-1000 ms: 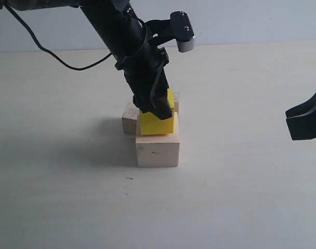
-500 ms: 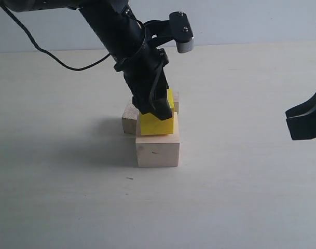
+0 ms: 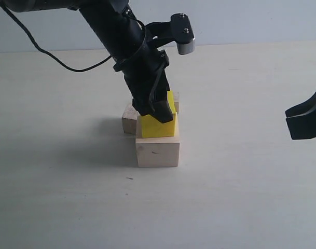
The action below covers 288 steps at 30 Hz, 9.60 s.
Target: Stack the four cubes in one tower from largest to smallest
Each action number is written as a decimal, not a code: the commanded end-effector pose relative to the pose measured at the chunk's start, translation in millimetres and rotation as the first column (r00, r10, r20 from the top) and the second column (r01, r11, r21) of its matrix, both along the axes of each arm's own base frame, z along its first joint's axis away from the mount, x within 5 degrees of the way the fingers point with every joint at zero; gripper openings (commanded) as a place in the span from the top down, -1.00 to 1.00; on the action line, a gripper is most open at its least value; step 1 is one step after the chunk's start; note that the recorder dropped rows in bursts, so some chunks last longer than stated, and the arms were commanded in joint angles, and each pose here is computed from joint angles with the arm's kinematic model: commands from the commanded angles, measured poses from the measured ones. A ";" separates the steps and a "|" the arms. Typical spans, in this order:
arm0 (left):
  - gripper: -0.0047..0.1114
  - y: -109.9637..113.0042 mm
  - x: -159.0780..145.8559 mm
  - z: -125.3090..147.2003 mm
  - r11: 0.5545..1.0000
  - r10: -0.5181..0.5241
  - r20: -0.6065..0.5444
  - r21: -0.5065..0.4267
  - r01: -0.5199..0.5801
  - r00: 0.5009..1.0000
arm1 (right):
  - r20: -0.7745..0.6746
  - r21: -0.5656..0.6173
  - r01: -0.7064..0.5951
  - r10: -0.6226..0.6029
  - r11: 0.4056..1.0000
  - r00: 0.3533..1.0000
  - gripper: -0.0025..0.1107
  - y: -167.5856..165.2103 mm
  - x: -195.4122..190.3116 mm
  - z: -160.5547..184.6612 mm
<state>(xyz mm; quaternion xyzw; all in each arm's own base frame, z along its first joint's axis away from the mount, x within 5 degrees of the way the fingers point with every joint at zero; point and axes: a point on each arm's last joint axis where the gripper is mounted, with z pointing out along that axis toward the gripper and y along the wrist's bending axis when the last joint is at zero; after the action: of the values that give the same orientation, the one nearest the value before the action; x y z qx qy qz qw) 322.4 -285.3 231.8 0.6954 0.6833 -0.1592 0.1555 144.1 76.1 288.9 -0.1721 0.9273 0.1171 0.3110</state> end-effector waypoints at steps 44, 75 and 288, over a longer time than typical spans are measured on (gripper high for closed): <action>-0.24 17.7 -19.2 55.4 0.999 -0.034 0.097 -0.003 0.035 0.995 | 0.014 0.002 -0.002 0.002 1.000 1.000 0.96 -0.2 0.1 0.3; 0.92 134.7 70.9 35.4 0.732 0.653 -0.162 -0.112 -0.672 0.740 | 0.029 -0.001 -0.003 0.003 1.000 1.000 0.96 -0.4 1.2 0.9; 0.92 37.6 -16.9 99.6 0.986 0.117 0.203 0.097 -0.139 0.972 | 0.014 0.000 -0.004 0.004 1.000 1.000 0.96 -0.2 0.1 0.2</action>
<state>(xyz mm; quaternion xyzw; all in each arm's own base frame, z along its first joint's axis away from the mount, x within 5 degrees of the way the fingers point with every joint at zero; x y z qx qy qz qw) 313.8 -238.2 326.0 0.6389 0.7473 -0.0143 0.1820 144.8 76.3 289.5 -0.1722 0.9256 0.1180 0.3157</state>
